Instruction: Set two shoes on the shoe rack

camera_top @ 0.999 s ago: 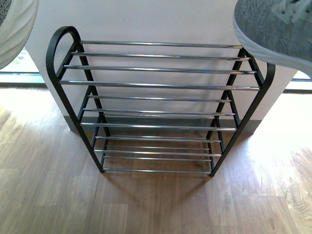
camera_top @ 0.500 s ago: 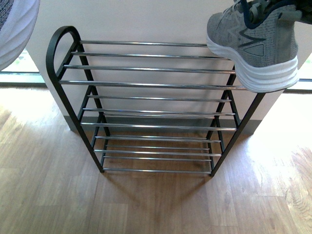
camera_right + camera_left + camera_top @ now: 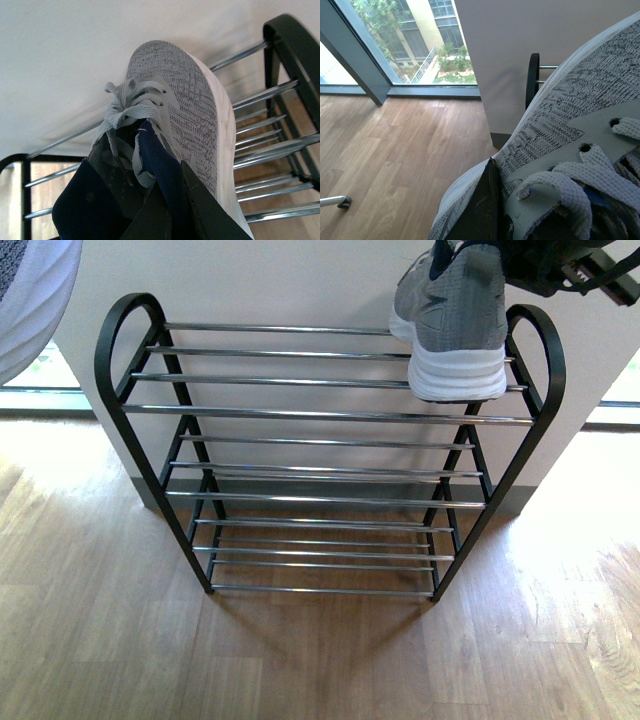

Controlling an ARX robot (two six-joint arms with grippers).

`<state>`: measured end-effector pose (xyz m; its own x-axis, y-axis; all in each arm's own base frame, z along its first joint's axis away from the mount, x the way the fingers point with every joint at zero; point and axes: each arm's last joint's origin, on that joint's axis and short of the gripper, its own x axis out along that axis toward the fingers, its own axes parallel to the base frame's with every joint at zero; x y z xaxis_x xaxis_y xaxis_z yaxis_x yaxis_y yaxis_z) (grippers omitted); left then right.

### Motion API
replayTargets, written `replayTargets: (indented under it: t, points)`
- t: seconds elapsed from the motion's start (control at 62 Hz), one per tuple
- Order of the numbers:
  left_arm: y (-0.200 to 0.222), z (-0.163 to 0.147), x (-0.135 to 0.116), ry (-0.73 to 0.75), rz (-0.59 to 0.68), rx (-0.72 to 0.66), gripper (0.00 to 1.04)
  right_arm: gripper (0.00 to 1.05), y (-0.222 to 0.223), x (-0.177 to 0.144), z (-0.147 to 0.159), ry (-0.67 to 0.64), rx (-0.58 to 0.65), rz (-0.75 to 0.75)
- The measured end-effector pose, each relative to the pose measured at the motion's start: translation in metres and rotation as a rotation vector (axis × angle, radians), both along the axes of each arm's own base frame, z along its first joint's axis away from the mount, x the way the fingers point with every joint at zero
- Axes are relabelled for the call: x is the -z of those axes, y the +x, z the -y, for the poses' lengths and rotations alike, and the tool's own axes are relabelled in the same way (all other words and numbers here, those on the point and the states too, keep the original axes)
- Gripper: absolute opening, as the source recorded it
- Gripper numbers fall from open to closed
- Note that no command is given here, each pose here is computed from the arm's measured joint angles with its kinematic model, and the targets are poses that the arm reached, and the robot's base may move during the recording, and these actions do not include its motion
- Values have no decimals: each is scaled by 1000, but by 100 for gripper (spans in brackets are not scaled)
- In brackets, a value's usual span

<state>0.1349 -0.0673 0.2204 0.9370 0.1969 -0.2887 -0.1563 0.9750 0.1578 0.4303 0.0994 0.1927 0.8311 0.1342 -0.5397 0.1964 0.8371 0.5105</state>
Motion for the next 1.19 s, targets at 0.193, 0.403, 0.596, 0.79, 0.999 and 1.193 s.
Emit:
replayTargets:
  t: [0.193,0.403,0.596,0.79,0.999,1.193]
  points:
    - [0,0,0,0,0,0,1,1,17,18,15,59,54,-1]
    - [0,0,0,0,0,0,1,1,30,41,42,109,142,-22]
    - [0,0,0,0,1,0,1,1,31,46,59,133,167,-51]
    - [0,0,0,0,0,0,1,1,28,52,60,133,172,-83]
    - [0,0,0,0,0,0,1,23,23,52,60,125,186,-135]
    - [0,0,0,0,0,0,1,56,11,36,60,150,167,-216]
